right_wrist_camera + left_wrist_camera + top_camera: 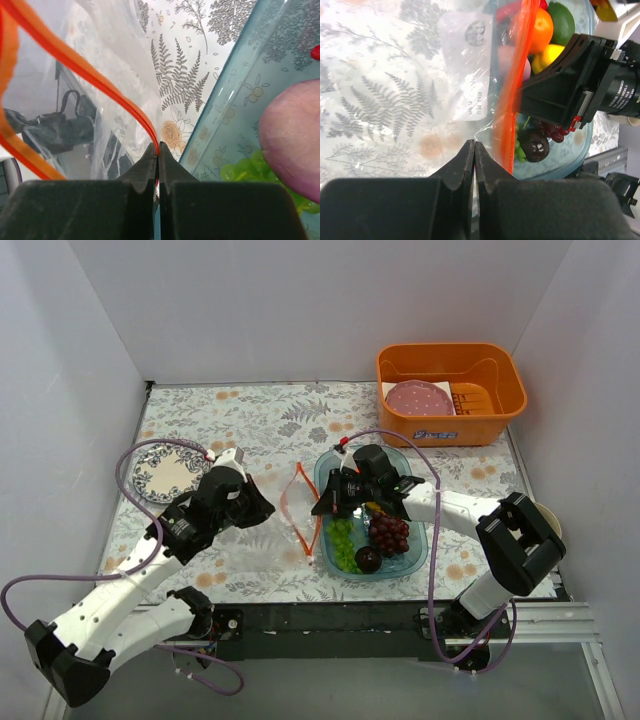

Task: Place the food in the zip-top bag and seal the zipper
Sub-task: Open the zipper of the food storage bag at the center of the board.

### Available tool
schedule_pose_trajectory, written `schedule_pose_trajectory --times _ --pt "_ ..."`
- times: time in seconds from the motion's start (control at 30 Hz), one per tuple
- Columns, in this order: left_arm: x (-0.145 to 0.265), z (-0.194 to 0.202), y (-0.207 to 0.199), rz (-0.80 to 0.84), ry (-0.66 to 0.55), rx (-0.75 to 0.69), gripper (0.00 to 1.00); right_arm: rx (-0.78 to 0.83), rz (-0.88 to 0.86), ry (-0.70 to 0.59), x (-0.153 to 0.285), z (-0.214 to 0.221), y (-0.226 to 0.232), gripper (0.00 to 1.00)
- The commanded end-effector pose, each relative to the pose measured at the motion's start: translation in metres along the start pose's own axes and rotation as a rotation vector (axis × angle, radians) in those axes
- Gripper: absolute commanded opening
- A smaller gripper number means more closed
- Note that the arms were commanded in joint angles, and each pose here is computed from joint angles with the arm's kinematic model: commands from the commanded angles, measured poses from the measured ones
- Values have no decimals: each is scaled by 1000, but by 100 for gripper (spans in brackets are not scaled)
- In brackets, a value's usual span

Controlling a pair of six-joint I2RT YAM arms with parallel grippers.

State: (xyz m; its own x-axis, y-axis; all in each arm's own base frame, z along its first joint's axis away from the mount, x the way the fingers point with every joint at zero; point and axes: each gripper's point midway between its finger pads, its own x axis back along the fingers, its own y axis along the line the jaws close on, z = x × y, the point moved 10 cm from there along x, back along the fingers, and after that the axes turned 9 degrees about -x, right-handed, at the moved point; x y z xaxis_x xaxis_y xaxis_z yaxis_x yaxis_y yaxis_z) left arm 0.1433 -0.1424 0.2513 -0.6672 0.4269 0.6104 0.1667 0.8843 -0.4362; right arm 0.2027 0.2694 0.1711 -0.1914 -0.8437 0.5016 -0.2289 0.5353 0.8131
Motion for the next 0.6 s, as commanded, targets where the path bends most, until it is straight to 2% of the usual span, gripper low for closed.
schedule_pose_trajectory --times 0.0,0.03,0.07,0.1,0.17,0.23,0.3,0.33,0.37,0.47,0.57 --pt "16 -13 6 -108 -101 34 0 1 0 -82 -5 -16 15 1" --pt "16 -14 4 -105 -101 39 4 -2 0 -83 -5 -15 17 1" --pt "16 -15 3 -94 -100 33 16 -4 -1 -84 -5 -15 18 1" --pt "12 -19 0 -73 -107 28 20 -1 -4 -87 -5 -15 19 1" --pt "9 -20 -10 29 -77 -11 18 -1 -2 -85 -6 -14 21 1" --pt "3 -24 -21 111 -50 -36 38 -5 9 -87 -7 -14 21 1" --pt "-2 -29 -30 172 -35 -54 48 -14 15 -84 -8 -13 19 1" --pt "-4 -30 -32 187 -28 -63 60 -17 17 -84 -9 -13 19 1" --pt "-7 -30 -36 213 -5 -68 67 -16 16 -85 -8 -13 19 1" --pt "-18 -29 -42 223 31 -70 75 -19 17 -94 -8 -14 19 1" --pt "-26 -26 -45 198 40 -90 77 -17 15 -101 -7 -14 20 1"
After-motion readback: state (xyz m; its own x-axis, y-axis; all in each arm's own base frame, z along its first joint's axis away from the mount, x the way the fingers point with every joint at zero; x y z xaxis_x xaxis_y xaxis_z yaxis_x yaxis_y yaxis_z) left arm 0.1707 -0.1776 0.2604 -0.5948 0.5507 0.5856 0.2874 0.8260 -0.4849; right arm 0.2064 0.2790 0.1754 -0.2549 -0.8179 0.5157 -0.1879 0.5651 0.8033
